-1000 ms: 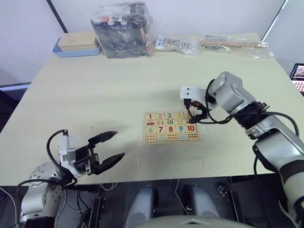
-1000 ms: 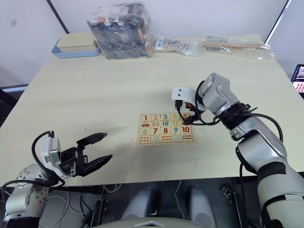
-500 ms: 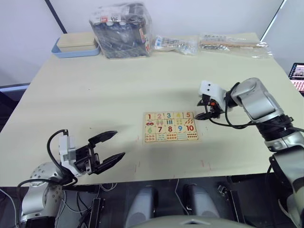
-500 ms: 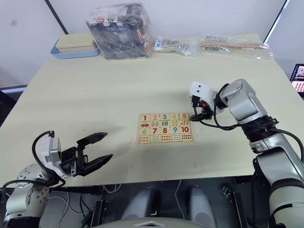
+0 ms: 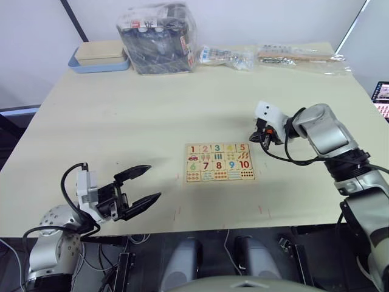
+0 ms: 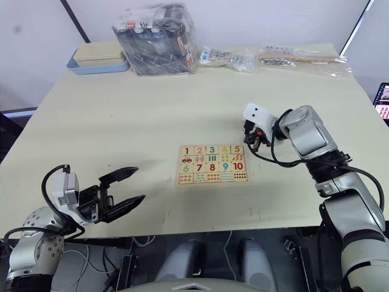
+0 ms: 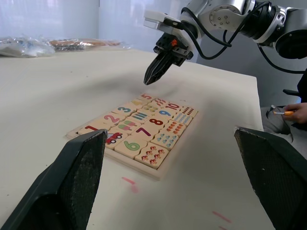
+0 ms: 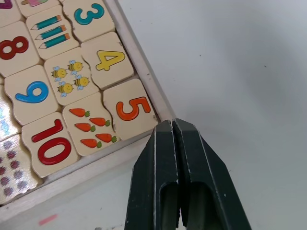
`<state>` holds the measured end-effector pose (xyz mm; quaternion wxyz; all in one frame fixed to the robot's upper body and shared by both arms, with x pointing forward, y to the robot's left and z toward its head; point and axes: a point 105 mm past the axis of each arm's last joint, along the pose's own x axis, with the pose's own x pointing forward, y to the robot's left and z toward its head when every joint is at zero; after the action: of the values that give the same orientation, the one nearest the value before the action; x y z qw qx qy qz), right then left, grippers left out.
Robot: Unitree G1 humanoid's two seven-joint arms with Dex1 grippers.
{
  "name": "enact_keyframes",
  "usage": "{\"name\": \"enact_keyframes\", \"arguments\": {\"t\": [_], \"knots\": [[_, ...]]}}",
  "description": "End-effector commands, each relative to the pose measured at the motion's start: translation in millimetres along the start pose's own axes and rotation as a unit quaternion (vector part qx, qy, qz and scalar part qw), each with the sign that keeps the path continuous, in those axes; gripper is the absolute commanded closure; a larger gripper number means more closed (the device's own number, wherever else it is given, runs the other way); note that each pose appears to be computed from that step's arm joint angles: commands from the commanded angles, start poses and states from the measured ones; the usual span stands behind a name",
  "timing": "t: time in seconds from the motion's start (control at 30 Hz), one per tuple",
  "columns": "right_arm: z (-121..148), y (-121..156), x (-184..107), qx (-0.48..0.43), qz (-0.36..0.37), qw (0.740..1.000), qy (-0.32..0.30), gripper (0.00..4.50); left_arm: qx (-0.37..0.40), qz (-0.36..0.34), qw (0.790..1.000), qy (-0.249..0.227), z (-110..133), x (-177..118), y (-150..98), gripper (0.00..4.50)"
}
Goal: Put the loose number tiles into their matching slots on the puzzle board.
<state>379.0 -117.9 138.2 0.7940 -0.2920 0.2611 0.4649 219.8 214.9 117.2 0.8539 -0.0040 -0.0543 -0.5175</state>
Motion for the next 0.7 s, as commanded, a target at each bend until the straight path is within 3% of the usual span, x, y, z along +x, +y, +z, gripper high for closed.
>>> {"name": "enact_keyframes", "arguments": {"t": [0.03,0.7], "knots": [[8.9,-5.4,-1.1,-0.012,-0.015,1.000,-0.012,4.47,0.011,0.002,1.000,-0.003,4.7,-0.4,0.7,0.00],[12.4,-6.0,10.7,-0.018,-0.013,1.000,-0.009,4.47,0.013,0.005,1.000,-0.005,5.3,0.1,-0.2,0.00]]}}
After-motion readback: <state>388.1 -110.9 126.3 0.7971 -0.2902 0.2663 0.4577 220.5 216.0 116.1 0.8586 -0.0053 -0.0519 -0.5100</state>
